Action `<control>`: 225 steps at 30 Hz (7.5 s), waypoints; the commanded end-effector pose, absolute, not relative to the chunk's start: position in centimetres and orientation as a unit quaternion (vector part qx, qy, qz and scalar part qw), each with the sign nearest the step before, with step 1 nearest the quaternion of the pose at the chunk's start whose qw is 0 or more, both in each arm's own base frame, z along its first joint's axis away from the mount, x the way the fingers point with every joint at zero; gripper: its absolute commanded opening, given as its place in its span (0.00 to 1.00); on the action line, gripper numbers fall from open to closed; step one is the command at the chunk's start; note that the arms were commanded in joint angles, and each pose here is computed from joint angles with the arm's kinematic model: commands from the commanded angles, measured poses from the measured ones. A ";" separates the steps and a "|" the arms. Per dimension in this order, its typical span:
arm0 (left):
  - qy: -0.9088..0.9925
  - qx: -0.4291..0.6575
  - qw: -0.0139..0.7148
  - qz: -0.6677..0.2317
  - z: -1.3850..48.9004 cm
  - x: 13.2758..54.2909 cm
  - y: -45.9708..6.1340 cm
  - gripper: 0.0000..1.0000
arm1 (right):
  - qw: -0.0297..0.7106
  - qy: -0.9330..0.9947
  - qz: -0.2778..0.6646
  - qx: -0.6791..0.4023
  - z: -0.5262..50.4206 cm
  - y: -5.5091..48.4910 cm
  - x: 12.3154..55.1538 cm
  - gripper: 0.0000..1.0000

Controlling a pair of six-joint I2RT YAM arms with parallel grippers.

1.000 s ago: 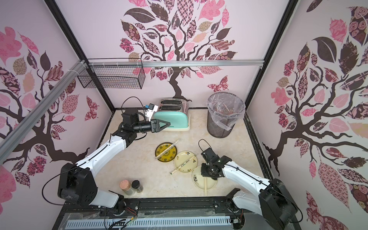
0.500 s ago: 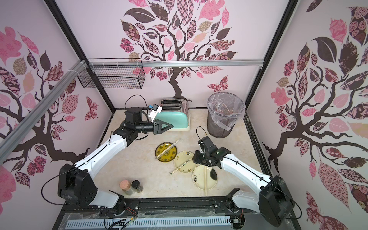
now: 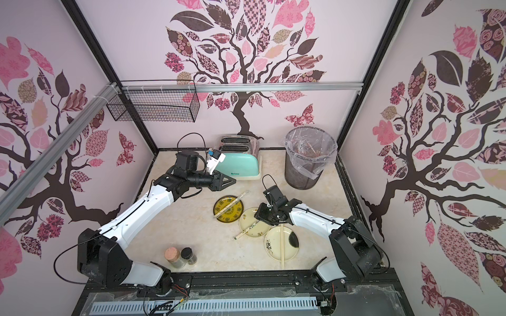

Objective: Remove the packaging of disposable chopsticks
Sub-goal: Pick up the disposable chopsticks from the plate, then remove the packet bag from the disposable chopsticks.

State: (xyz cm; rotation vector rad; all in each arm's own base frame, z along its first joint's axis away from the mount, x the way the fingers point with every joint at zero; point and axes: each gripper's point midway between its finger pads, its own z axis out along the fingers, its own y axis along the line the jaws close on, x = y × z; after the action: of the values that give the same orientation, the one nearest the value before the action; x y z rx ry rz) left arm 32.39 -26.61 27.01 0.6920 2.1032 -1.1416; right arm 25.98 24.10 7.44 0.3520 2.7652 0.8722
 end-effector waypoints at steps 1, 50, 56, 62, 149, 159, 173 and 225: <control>0.793 0.275 0.334 -0.430 28.2 32.2 -26.6 0.39 | 0.100 0.939 0.302 0.130 6.8 24.5 25.9 0.45; 0.771 0.268 0.357 -0.454 31.2 31.3 -25.6 0.40 | 0.158 0.962 0.174 0.137 7.5 22.7 30.0 0.02; 0.769 0.268 0.357 -0.458 31.4 31.2 -25.7 0.40 | 0.225 0.946 0.194 0.126 11.5 22.3 31.1 0.00; 0.780 0.260 0.365 -0.437 31.1 31.8 -24.9 0.40 | 0.335 0.911 0.222 0.089 18.7 21.8 32.7 0.00; 0.603 0.390 0.425 -0.551 44.0 28.8 -31.0 0.00 | 0.413 0.576 0.634 -0.308 31.9 30.8 21.9 0.53; 0.593 0.394 0.418 -0.565 44.2 28.6 -31.2 0.00 | 0.416 0.573 0.631 -0.317 32.7 31.2 22.3 0.40; 0.610 0.385 0.371 -0.584 40.4 27.5 -31.6 0.00 | 0.451 0.564 0.615 -0.316 34.2 31.3 23.4 0.00; 0.634 0.351 0.377 -0.577 40.9 28.8 -31.7 0.33 | 0.467 0.577 0.596 -0.306 34.4 31.2 24.4 0.00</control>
State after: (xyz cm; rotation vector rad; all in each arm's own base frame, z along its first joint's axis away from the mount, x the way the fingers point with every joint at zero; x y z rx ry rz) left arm 29.70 -31.37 41.12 0.8597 1.6355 -1.4544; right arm 24.17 31.17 32.11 -0.7494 1.4895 1.4771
